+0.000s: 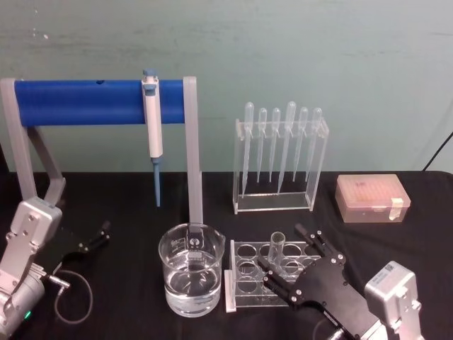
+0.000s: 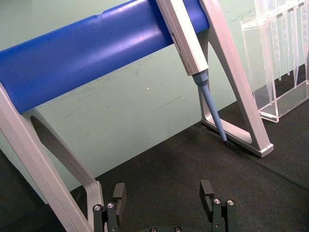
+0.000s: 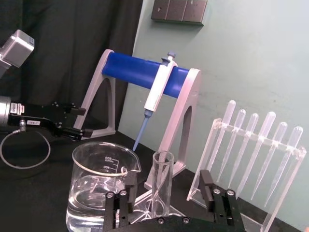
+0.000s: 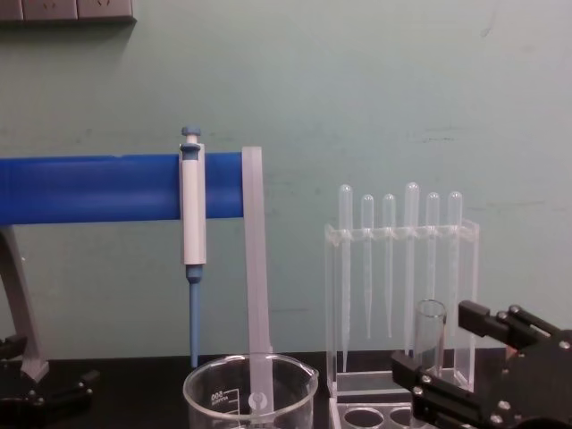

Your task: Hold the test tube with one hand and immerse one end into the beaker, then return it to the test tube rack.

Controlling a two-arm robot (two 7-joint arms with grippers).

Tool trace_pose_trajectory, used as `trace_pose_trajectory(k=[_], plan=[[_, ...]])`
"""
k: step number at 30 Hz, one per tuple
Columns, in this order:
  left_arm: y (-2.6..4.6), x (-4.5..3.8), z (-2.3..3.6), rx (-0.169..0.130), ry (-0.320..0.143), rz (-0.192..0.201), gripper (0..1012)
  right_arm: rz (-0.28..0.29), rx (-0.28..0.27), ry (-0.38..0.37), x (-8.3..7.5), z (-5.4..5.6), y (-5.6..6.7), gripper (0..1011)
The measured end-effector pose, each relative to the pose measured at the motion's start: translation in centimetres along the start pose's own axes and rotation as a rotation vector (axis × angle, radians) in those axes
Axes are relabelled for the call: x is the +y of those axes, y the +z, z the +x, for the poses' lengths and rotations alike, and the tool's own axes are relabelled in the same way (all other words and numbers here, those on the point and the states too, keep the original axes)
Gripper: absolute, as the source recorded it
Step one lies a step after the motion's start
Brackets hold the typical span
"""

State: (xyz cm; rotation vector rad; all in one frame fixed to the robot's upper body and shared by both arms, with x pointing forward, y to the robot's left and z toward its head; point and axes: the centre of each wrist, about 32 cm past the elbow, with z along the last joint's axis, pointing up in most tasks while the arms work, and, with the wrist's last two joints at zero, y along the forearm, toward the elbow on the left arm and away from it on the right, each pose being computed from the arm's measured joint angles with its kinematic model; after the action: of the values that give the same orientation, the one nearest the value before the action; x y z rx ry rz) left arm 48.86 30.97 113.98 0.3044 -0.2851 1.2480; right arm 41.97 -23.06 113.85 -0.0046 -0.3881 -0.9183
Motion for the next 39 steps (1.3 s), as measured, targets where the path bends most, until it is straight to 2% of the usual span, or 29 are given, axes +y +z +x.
trace_pose_trajectory(k=[6, 11, 13, 17, 20, 29, 35, 39], plan=[[0.0, 0.0, 0.0, 0.0, 0.0, 0.0, 1000, -0.004, 0.018, 0.01, 0.2, -0.2, -0.2, 697], [0.0, 0.0, 0.0, 0.0, 0.0, 0.0, 1000, -0.002, 0.027, 0.018, 0.4, -0.4, -0.3, 516], [0.0, 0.0, 0.0, 0.0, 0.0, 0.0, 1000, -0.001, 0.028, 0.021, 0.4, -0.4, -0.3, 478], [0.0, 0.0, 0.0, 0.0, 0.0, 0.0, 1000, -0.003, 0.022, 0.017, 0.4, -0.4, -0.3, 314], [0.0, 0.0, 0.0, 0.0, 0.0, 0.0, 1000, -0.005, 0.019, 0.016, 0.4, -0.4, -0.4, 241], [0.0, 0.0, 0.0, 0.0, 0.0, 0.0, 1000, 0.004, 0.015, 0.006, 0.2, -0.3, 0.0, 225], [0.0, 0.0, 0.0, 0.0, 0.0, 0.0, 1000, 0.023, 0.017, -0.002, 0.3, 0.1, 0.8, 225], [0.0, 0.0, 0.0, 0.0, 0.0, 0.0, 1000, 0.028, 0.036, -0.011, 0.4, 0.6, 1.6, 225]])
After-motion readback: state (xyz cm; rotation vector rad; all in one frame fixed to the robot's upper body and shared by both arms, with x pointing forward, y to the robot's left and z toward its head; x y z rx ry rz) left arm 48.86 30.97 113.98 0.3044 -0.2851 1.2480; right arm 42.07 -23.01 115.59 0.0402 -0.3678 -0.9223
